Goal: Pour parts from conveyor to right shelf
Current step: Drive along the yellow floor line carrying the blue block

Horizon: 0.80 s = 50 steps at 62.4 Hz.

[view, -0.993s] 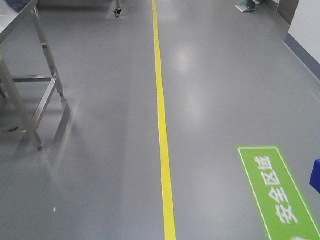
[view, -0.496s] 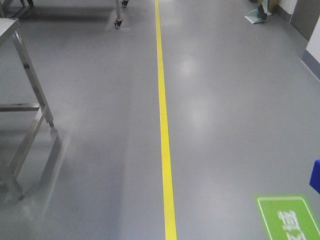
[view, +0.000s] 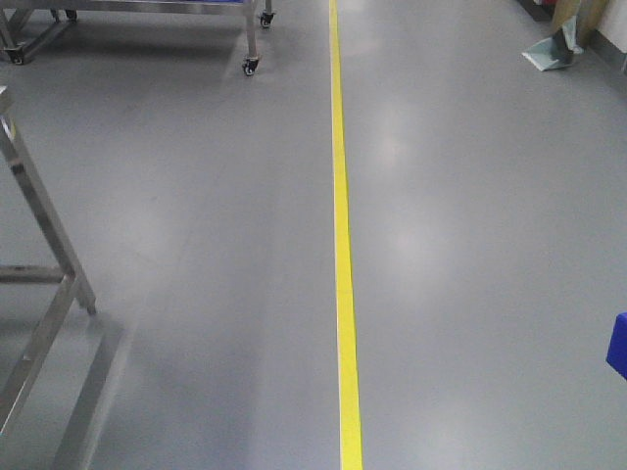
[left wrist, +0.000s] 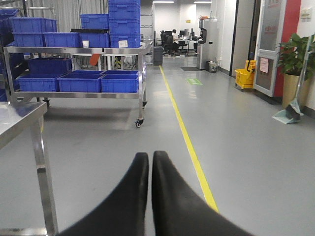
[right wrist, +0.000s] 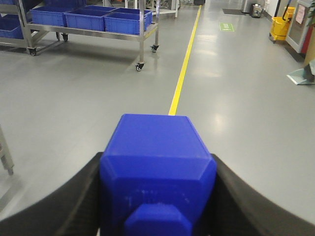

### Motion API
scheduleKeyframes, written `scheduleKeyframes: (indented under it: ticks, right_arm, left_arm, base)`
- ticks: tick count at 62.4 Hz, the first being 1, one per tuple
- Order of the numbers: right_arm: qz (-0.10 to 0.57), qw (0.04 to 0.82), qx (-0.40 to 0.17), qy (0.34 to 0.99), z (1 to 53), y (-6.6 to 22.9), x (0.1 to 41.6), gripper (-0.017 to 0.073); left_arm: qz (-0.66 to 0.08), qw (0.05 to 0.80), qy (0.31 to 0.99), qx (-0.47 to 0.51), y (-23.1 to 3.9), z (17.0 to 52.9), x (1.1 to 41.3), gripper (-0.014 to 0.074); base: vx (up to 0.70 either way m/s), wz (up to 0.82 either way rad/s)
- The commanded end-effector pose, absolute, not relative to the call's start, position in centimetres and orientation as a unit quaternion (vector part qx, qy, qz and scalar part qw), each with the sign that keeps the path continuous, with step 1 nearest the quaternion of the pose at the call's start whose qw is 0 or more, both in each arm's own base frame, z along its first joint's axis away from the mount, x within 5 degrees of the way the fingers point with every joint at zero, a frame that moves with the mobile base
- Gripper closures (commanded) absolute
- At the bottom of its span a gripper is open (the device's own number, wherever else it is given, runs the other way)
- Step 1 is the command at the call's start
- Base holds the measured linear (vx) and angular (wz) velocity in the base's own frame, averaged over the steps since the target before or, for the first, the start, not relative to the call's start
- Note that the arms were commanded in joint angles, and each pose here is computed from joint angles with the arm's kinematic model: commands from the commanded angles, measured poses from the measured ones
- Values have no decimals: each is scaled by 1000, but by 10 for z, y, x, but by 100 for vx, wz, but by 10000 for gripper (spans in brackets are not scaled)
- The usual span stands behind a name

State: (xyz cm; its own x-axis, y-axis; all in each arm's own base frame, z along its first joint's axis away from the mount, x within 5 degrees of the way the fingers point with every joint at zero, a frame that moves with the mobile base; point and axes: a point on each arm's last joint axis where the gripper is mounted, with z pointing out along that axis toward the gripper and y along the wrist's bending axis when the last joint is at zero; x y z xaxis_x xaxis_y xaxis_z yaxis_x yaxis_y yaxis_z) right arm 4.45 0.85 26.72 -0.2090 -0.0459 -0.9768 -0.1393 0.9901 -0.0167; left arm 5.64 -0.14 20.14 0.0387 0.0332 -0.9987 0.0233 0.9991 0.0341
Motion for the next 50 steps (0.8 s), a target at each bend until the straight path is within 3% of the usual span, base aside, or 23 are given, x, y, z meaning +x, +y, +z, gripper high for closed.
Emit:
scheduleKeyframes:
  ticks: [1, 50]
  right_arm:
    - [33, 661, -54, 748, 282, 8, 46, 564]
    - [33, 661, -54, 747, 282, 8, 46, 564]
  left_arm:
    - [0, 740, 672, 17, -1, 199, 56, 599]
    - [0, 740, 672, 17, -1, 199, 56, 599]
  base:
    - [79, 9]
    - [81, -1]
